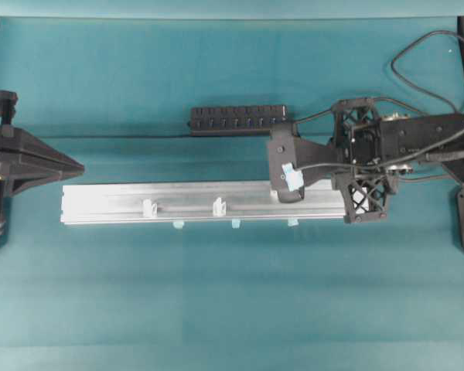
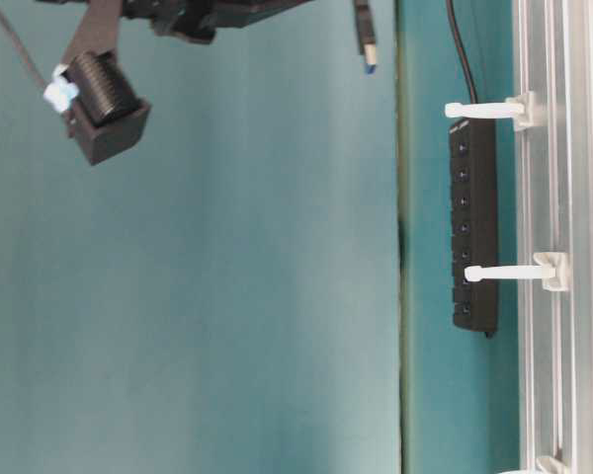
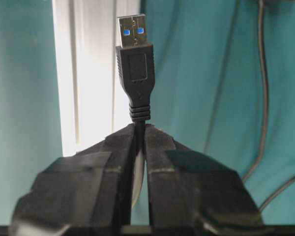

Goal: Pass the USB cable through three rings with both arms.

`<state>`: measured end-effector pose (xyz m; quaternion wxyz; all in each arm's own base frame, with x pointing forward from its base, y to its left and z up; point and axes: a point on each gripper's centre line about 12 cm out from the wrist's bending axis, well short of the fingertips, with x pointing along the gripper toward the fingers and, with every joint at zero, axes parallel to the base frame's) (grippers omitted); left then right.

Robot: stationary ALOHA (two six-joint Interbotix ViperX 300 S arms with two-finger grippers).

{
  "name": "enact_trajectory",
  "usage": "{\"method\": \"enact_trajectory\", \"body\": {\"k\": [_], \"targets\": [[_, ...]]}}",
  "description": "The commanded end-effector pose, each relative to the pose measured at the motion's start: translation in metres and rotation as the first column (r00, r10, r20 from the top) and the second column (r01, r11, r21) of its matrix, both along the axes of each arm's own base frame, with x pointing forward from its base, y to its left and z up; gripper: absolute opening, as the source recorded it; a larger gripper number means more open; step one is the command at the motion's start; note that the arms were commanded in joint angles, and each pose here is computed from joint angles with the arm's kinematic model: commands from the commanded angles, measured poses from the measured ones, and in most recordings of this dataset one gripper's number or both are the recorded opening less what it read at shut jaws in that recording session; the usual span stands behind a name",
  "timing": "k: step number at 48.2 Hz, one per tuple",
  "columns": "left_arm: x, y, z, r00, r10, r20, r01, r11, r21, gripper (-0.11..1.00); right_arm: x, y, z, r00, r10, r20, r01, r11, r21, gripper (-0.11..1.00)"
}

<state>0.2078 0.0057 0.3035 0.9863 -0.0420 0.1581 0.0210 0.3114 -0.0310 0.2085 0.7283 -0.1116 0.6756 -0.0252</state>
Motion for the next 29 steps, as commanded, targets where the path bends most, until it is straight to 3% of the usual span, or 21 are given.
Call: {"method": "enact_trajectory", "body": {"k": [1, 29], "targets": [[0.002, 0.000, 0.008, 1.000, 0.001, 0.029, -0.001, 1.000, -0.001, 0.01, 0.000, 0.000, 0.000, 0.999, 0.005, 0.041, -0.005, 1.000, -0.002, -0.08], [0.018, 0.001, 0.004, 0.999, 0.001, 0.052, -0.001, 1.000, -0.002, 0.01, -0.001, -0.004, -0.039, 0.997, -0.019, 0.080, 0.018, 1.000, 0.019, -0.08]]}}
